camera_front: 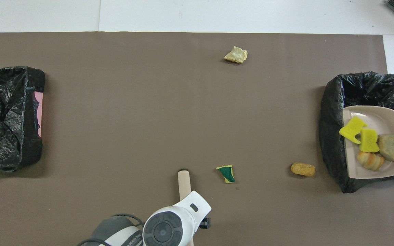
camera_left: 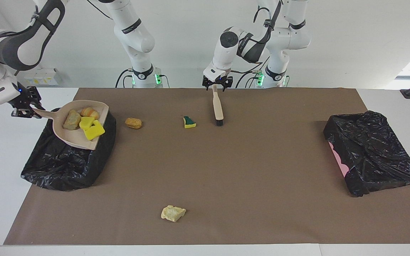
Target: Sweep and dump trash in bin
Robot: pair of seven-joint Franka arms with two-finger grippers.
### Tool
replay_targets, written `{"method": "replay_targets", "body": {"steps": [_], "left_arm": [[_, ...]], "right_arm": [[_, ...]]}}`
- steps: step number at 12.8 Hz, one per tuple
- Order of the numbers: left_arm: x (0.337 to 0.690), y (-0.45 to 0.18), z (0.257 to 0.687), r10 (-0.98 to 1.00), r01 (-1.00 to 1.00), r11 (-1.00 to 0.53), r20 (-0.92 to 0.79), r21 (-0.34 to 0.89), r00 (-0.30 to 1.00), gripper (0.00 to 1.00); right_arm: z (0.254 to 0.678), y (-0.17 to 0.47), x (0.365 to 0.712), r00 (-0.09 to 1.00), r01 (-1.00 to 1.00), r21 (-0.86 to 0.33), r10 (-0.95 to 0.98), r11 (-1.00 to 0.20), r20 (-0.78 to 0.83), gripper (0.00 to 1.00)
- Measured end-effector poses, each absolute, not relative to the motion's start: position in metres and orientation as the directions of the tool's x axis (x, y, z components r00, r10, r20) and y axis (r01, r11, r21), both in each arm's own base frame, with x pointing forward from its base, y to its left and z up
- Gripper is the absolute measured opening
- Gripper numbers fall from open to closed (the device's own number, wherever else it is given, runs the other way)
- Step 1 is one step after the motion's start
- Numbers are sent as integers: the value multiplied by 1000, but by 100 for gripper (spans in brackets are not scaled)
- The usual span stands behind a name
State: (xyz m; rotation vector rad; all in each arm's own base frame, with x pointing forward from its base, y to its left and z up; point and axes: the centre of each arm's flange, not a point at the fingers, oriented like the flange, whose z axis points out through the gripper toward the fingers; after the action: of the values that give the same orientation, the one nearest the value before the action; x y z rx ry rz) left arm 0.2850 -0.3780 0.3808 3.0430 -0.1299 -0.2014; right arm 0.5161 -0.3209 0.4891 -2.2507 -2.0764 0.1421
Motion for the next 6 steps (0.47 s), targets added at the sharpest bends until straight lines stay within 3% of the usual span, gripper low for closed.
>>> {"method": "replay_targets", "body": {"steps": [6], "left_arm": [[445, -241, 475, -203, -207, -976, 48, 74, 978, 100]], "right_arm": [[510, -360, 508, -7, 992, -123, 983, -16, -183, 33]]}}
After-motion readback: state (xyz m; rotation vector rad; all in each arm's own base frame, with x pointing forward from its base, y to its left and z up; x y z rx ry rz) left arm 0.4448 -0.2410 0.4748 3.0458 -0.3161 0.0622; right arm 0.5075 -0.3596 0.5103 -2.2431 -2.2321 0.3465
